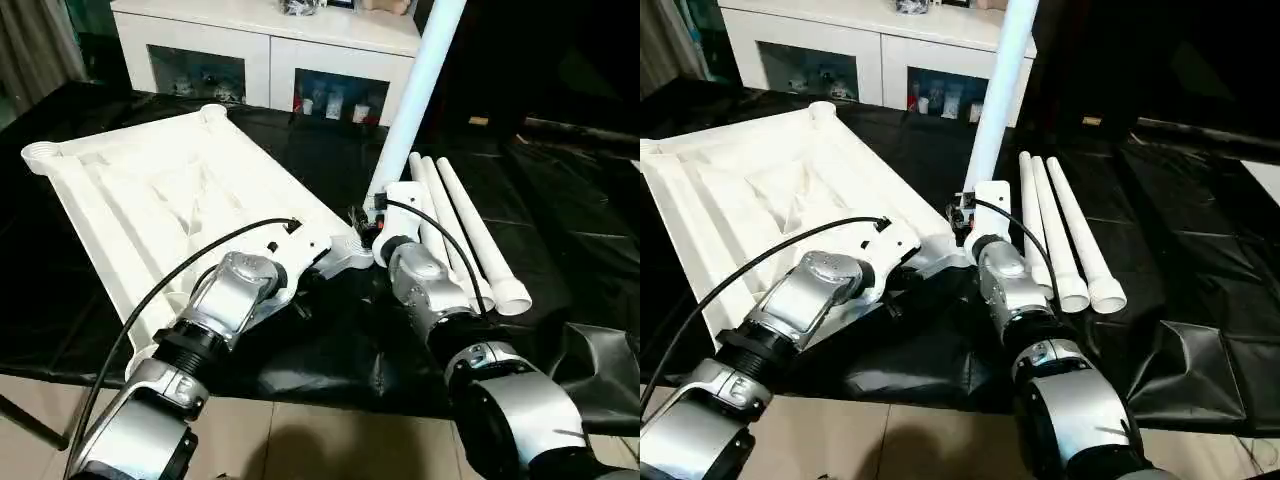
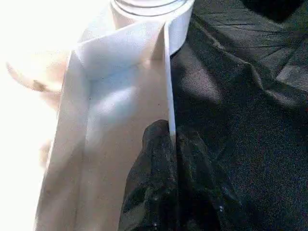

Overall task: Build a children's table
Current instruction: Insert table leg to table base

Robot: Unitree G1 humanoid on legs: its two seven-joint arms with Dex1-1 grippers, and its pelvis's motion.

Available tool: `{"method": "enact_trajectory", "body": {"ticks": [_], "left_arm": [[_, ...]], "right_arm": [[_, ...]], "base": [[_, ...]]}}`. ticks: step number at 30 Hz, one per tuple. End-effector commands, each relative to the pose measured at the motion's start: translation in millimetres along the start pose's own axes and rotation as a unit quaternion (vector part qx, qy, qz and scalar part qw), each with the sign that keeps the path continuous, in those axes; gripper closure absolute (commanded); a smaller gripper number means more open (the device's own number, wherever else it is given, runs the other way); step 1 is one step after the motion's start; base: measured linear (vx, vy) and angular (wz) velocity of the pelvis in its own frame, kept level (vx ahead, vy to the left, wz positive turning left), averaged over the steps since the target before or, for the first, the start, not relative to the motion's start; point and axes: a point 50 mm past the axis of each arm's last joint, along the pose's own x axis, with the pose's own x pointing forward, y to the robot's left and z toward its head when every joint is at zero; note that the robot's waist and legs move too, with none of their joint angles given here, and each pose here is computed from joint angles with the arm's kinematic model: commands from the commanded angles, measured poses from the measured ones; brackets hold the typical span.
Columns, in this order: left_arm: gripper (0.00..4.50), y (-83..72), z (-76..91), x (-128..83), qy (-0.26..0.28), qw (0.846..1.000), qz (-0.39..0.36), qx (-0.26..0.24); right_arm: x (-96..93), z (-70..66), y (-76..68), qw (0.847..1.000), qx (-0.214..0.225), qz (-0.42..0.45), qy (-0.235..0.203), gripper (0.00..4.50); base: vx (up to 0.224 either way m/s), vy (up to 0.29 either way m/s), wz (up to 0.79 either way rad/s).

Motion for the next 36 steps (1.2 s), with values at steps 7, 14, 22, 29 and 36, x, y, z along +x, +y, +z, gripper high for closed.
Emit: {"method": "enact_trajectory", "body": {"ticks": [7, 14, 22, 29, 36], "left_arm": [[4.5, 9.6, 5.4, -11, -0.024, 0.999, -0.024, 0.034], [4.5, 11.5, 1.6, -22, -0.019, 0.996, -0.071, 0.06], [4.5, 6.3, -5.5, -34, -0.019, 0.985, -0.139, 0.101], [4.5, -7.0, -9.1, -50, -0.032, 0.962, -0.234, 0.134], [4.5, -8.7, -9.5, -54, -0.036, 0.959, -0.244, 0.136]], "right_arm": [[-6.3, 3.0, -5.8, 0.995, -0.005, 0.095, 0.005, 1.03], [-31.1, 19.7, -17.7, 0.971, -0.057, 0.232, -0.01, 0.6], [-59.4, 9.6, -31.7, 0.954, -0.108, 0.278, 0.014, 0.38], [-70.8, 6.4, -33.3, 0.942, -0.133, 0.306, 0.029, 0.38], [-79.8, 2.5, -30.9, 0.928, -0.142, 0.342, 0.044, 0.38]], "base": [[0.0, 0.0, 0.0], [0.034, -0.019, 0.0], [0.007, -0.002, 0.0], [0.0, 0.0, 0.0], [0.0, 0.0, 0.0]]}}
